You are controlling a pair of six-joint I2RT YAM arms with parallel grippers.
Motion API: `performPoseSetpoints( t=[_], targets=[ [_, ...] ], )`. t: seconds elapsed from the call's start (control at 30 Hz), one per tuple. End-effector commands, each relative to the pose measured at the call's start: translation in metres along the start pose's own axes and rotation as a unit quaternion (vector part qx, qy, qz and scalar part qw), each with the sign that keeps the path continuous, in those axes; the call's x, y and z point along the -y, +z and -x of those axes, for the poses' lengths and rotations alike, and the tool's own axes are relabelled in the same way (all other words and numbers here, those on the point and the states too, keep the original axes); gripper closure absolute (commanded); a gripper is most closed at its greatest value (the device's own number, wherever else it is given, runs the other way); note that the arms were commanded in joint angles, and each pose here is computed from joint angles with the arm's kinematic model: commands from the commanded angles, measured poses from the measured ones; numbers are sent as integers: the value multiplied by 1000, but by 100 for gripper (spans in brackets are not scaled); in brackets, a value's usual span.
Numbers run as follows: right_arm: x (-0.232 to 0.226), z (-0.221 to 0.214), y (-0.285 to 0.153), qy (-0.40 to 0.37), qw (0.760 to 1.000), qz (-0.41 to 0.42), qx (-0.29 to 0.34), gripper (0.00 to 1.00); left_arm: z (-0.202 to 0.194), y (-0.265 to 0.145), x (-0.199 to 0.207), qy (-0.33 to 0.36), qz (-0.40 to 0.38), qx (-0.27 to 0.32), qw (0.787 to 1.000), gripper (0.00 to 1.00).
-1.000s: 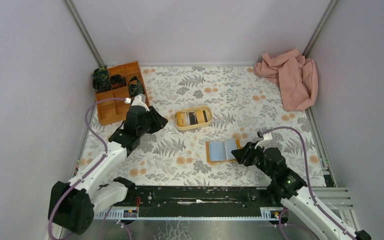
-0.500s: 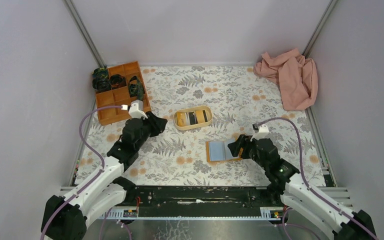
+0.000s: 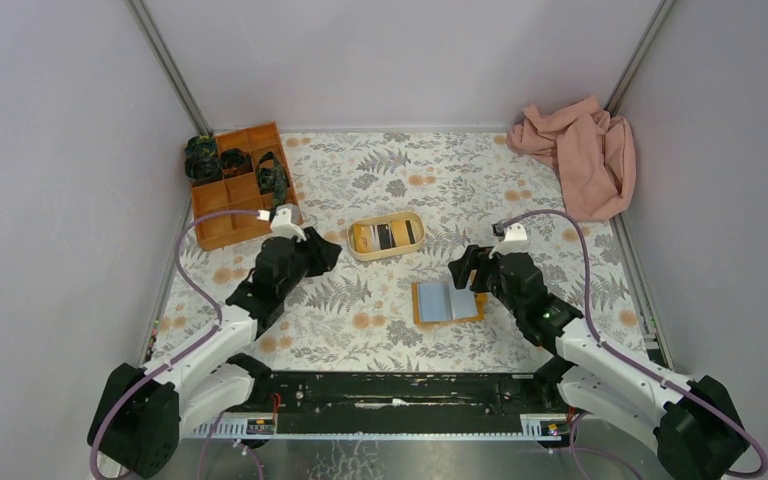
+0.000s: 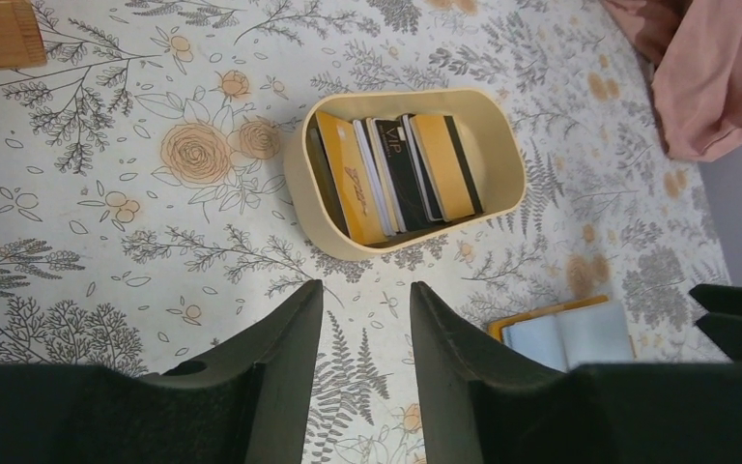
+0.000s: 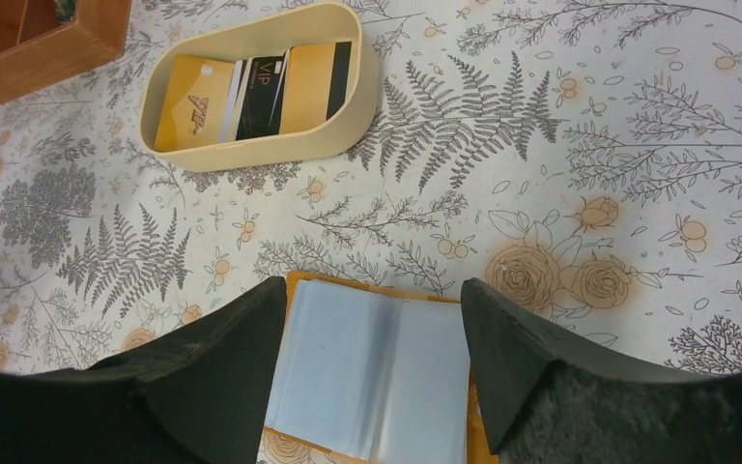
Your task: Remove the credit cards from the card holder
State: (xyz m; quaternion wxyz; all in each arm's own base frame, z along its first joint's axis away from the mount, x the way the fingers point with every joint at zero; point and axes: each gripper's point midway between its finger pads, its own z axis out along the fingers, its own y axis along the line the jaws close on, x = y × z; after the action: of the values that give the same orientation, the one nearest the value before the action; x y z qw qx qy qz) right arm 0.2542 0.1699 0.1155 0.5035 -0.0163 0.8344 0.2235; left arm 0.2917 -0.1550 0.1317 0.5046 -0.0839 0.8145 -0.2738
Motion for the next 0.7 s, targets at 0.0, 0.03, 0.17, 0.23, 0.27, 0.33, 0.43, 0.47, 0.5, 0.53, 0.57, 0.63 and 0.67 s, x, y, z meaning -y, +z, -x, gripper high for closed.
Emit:
performPoseSetpoints(
  t=[0.0, 0.03, 0.17, 0.23, 0.27, 0.33, 0.43, 0.47, 0.5, 0.53, 0.57, 0.63, 0.67],
  targets=[
    [-14, 41, -3, -3, 998, 16, 65, 27, 10, 6, 9, 43, -14, 3, 999, 54],
    [-13, 40, -5, -1, 998, 17, 66, 27, 8, 6, 8, 47, -12, -1, 999, 54],
    [-5, 33, -17, 17, 998, 2, 58, 27, -2, 6, 20, 59, 0, 3, 998, 54],
    [-2, 23, -21, 24, 999, 2, 43, 27, -10, 0, 38, 66, -6, 6, 998, 54],
    [-1, 18, -23, 30, 999, 1, 35, 26, -15, -4, 49, 68, -15, 8, 998, 54],
    [4, 3, -25, 44, 999, -5, 17, 25, -27, -11, 65, 67, -32, 8, 997, 54],
    [11, -13, -28, 65, 998, -13, -2, 25, -56, -18, 86, 70, -53, -6, 996, 53],
    [14, -18, -30, 67, 998, -19, -10, 25, -67, -18, 92, 75, -58, -13, 995, 53],
    [17, -24, -32, 68, 997, -25, -19, 24, -80, -16, 97, 82, -59, -23, 995, 54],
    [19, -29, -34, 67, 997, -28, -28, 24, -95, -13, 102, 89, -60, -36, 994, 55],
    [21, -35, -36, 62, 997, -29, -37, 25, -108, -9, 110, 96, -62, -48, 992, 56],
    [21, -45, -39, 49, 997, -17, -52, 48, -134, -2, 125, 111, -68, -66, 989, 60],
    [21, -49, -40, 43, 997, -10, -58, 63, -146, 4, 130, 115, -68, -75, 988, 63]
  ],
)
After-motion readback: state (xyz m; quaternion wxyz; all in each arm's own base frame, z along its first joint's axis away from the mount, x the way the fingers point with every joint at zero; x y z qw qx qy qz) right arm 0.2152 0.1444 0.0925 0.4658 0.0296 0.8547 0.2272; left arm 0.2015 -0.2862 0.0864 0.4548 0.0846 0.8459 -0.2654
